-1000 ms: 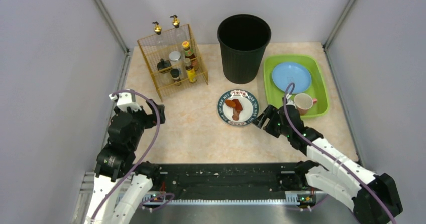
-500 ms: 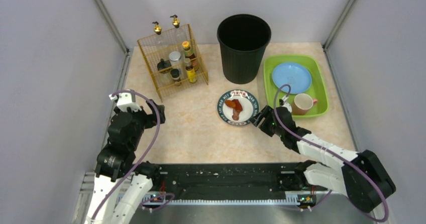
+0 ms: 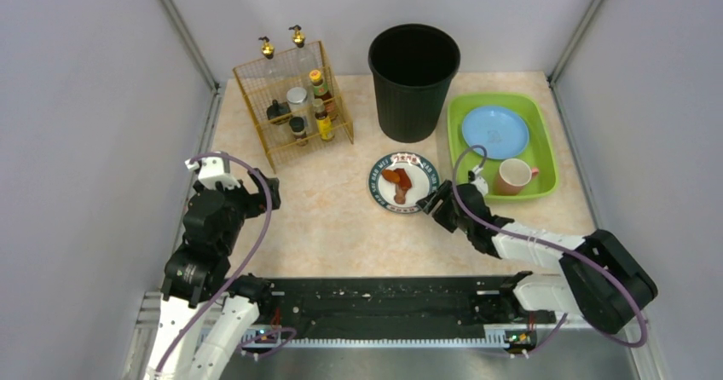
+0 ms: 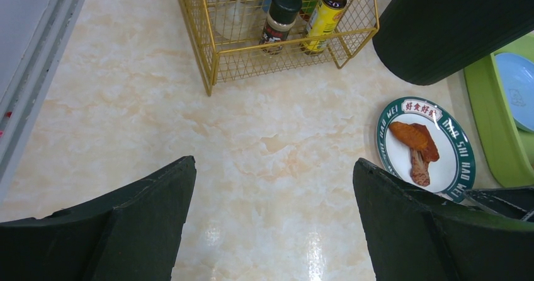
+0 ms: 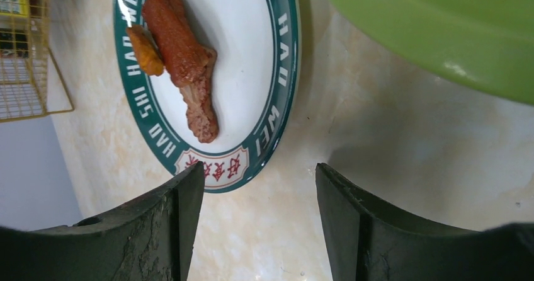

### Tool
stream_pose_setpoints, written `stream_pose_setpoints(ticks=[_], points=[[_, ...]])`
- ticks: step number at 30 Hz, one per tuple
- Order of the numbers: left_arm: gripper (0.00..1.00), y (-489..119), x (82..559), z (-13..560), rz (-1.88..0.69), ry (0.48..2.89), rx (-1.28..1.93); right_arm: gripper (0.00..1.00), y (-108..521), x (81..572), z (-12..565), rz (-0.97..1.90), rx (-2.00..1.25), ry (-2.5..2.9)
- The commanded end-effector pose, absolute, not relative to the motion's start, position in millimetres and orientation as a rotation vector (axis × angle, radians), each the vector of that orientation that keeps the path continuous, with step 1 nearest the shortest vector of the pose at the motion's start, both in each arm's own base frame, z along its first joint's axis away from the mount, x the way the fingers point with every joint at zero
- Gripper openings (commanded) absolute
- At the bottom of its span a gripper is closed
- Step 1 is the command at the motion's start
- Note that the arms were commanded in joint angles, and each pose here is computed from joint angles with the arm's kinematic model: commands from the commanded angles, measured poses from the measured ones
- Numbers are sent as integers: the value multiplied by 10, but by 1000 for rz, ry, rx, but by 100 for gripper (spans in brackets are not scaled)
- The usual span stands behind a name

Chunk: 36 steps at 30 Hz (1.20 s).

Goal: Clear the kitchen counter

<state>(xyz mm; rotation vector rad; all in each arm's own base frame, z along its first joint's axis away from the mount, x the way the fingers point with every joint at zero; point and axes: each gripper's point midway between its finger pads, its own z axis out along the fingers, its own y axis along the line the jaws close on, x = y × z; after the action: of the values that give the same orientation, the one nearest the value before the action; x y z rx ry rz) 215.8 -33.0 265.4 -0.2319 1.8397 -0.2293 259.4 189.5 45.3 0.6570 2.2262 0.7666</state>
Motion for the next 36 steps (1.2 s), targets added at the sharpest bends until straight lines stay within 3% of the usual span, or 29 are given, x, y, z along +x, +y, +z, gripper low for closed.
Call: stream_pose_setpoints(ticks=[1, 8, 18, 36], points=[[99, -327, 2206, 2698, -226, 1818, -230, 64, 2000, 2659, 452, 785, 684, 2184], [99, -335, 2207, 2696, -230, 1820, -227, 63, 2075, 2680, 313, 759, 702, 2207], [99, -337, 2204, 2699, -232, 1819, -226, 51, 2010, 2737, 190, 720, 775, 2176], [99, -332, 2215, 2686, -226, 1825, -229, 15, 2140, 2802, 9, 765, 759, 2187]])
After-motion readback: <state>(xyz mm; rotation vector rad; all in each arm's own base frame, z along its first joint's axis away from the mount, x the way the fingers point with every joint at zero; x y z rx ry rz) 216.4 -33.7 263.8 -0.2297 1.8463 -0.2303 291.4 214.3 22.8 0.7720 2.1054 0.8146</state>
